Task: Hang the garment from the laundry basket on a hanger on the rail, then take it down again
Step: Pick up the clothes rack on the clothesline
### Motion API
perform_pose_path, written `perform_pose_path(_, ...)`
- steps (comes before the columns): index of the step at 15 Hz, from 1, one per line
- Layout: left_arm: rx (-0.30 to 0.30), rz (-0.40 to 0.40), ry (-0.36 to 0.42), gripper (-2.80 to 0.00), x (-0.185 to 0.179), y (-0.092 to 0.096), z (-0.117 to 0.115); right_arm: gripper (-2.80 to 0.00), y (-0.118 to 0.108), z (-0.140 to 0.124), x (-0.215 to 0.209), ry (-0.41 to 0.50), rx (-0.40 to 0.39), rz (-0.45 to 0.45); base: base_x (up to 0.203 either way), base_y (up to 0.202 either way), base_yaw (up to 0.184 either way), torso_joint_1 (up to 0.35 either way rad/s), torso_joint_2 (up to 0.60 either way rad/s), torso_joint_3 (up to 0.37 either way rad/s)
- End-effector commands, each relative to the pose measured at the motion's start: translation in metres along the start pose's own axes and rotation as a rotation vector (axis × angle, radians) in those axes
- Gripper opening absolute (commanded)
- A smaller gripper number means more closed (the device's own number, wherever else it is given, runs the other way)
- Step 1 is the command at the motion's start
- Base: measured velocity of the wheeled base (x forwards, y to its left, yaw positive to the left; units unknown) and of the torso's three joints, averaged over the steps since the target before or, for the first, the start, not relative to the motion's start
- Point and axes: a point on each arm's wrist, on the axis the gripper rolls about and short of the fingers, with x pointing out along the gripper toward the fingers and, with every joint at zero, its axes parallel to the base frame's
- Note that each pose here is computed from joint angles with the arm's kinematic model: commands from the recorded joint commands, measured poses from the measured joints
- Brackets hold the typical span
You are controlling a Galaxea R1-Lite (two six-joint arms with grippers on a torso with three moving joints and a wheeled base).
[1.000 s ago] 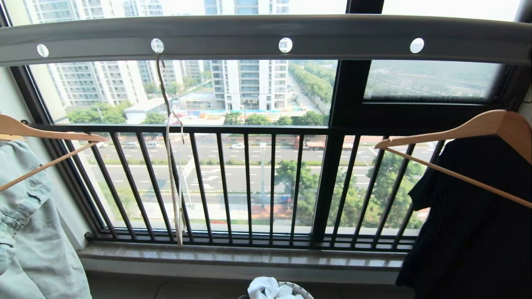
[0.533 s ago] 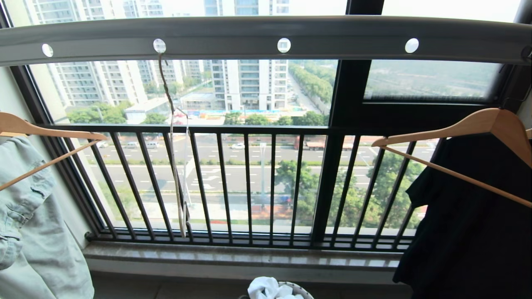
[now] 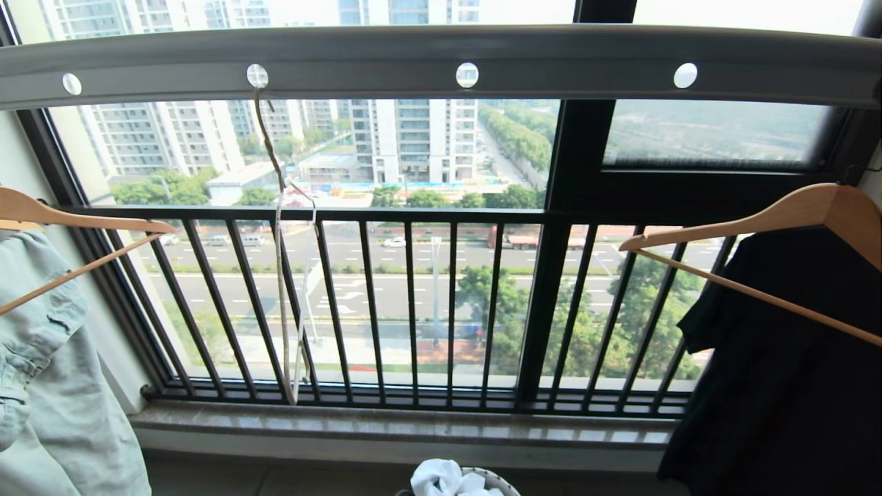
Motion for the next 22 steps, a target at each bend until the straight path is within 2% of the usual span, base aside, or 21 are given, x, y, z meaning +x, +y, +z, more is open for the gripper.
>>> perform_pose_path(1,-0.001,-0.014,0.085,-2.8,0.036,0.005,0.026,-2.8,0.0,0.0,0.0,0.001,0.0,0.0,0.0,0.0,0.0,0.0,0.0,0.0)
perform_pose_path(4,-0.041,-0.03,0.184,-2.8,0.059,0.01,0.06,-2.8,0.0,0.0,0.0,0.001,0.0,0.0,0.0,0.0,0.0,0.0,0.0,0.0)
perform_pose_path(7,-0.152,-0.08,0.336,-2.8,0.091,0.01,0.081,-2.8,0.0,0.0,0.0,0.001,0.0,0.0,0.0,0.0,0.0,0.0,0.0,0.0)
perform_pose_path(11,-0.213,-0.211,0.414,-2.8,0.128,-0.007,0.104,-2.8,0.0,0.0,0.0,0.001,0.0,0.0,0.0,0.0,0.0,0.0,0.0,0.0)
perform_pose_path(14,-0.281,-0.27,0.524,-2.8,0.141,-0.024,0.124,-2.8,0.0,0.0,0.0,0.001,0.0,0.0,0.0,0.0,0.0,0.0,0.0,0.0)
perform_pose_path(16,-0.25,-0.257,0.585,-2.8,0.145,-0.044,0.126,-2.8,0.0,0.0,0.0,0.001,0.0,0.0,0.0,0.0,0.0,0.0,0.0,0.0)
perform_pose_path(19,-0.21,-0.187,0.615,-2.8,0.149,-0.073,0.124,-2.8,0.0,0.0,0.0,0.001,0.0,0.0,0.0,0.0,0.0,0.0,0.0,0.0)
perform_pose_path(20,-0.21,-0.18,0.615,0.0,0.148,-0.074,0.123,-2.8,0.0,0.0,0.0,0.001,0.0,0.0,0.0,0.0,0.0,0.0,0.0,0.0)
perform_pose_path(22,-0.215,-0.153,0.585,0.0,0.145,-0.071,0.128,-2.8,0.0,0.0,0.0,0.001,0.0,0.0,0.0,0.0,0.0,0.0,0.0,0.0)
